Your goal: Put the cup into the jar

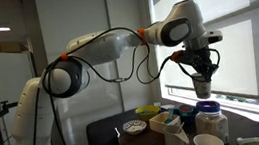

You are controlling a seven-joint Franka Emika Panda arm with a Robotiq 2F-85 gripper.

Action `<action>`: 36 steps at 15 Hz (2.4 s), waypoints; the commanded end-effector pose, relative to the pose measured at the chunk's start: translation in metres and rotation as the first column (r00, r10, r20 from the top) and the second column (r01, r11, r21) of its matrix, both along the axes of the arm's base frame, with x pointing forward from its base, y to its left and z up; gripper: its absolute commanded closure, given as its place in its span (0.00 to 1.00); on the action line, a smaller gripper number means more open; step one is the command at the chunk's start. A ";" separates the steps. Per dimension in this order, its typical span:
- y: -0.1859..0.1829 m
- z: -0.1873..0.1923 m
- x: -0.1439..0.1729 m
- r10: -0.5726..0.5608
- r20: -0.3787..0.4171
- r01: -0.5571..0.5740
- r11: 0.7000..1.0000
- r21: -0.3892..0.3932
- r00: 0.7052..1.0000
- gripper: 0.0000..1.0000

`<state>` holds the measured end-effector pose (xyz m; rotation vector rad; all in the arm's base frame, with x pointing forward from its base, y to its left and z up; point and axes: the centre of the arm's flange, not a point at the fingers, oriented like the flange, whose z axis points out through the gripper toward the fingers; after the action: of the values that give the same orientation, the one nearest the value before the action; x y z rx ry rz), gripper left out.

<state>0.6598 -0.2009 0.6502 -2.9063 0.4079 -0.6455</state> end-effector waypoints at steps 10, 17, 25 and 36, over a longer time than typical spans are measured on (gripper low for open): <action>0.084 0.040 -0.011 0.036 0.049 -0.035 0.999 -0.013 0.998 0.99; 0.078 0.041 -0.003 0.050 0.041 -0.049 0.999 -0.021 0.998 0.97; 0.078 0.040 -0.002 0.049 0.040 -0.048 0.999 -0.020 0.998 0.97; 0.025 0.021 -0.018 -0.106 -0.012 0.106 0.994 0.035 0.994 0.99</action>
<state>0.6533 -0.1543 0.6782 -2.9034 0.4618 -0.6654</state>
